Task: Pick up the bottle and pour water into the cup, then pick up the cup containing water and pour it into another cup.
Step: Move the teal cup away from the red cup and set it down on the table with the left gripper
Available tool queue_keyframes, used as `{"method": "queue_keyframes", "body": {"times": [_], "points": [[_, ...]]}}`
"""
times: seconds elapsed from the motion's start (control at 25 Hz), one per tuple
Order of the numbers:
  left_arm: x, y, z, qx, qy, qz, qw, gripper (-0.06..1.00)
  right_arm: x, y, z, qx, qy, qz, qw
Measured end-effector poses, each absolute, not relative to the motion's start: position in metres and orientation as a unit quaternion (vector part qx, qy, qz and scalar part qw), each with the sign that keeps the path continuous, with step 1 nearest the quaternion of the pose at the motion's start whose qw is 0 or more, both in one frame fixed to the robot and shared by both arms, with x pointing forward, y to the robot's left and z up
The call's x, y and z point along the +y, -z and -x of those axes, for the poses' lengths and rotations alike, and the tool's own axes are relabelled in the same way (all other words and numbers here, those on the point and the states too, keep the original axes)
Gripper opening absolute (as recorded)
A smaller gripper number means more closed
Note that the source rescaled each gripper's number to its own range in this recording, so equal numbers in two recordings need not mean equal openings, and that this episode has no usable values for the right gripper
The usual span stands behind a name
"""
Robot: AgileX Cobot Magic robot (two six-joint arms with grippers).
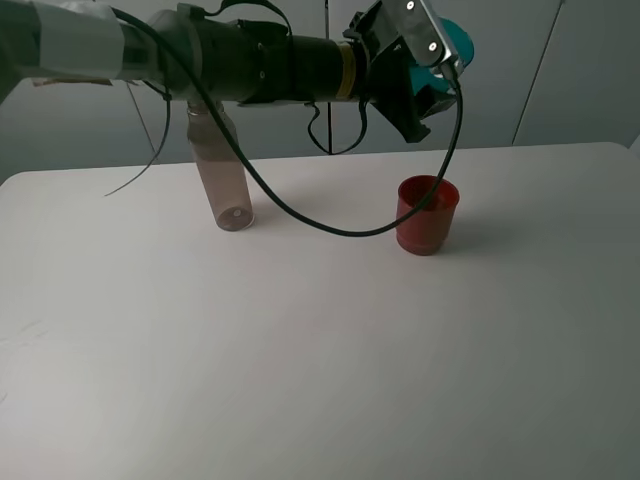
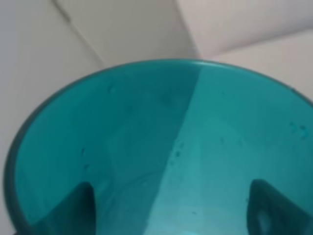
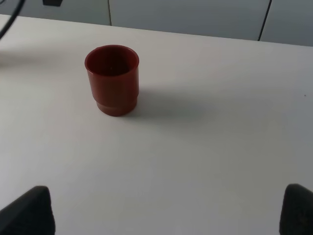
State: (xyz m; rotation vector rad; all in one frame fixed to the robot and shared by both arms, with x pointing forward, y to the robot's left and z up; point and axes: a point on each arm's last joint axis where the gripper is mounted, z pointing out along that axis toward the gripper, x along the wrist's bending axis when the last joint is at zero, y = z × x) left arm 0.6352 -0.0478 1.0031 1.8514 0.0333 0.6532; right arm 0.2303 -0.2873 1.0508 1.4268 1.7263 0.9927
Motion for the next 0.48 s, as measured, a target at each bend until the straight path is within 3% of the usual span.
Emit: {"method": "queue_keyframes", "body": {"times": [0.24,0.48], "points": [[-0.036,-1.010,-0.631,0.008,-0.162,-0.770,0.618,0.06,-0.287,-1.051,-0.230,0.663,-0.381,-0.548,0.339],[-0.024,-0.998,-0.633,0.008,-0.152,-0.774,0.614,0.06,-0.287,-1.051,-0.230,0.663,-0.381,-0.548,0.339]]}}
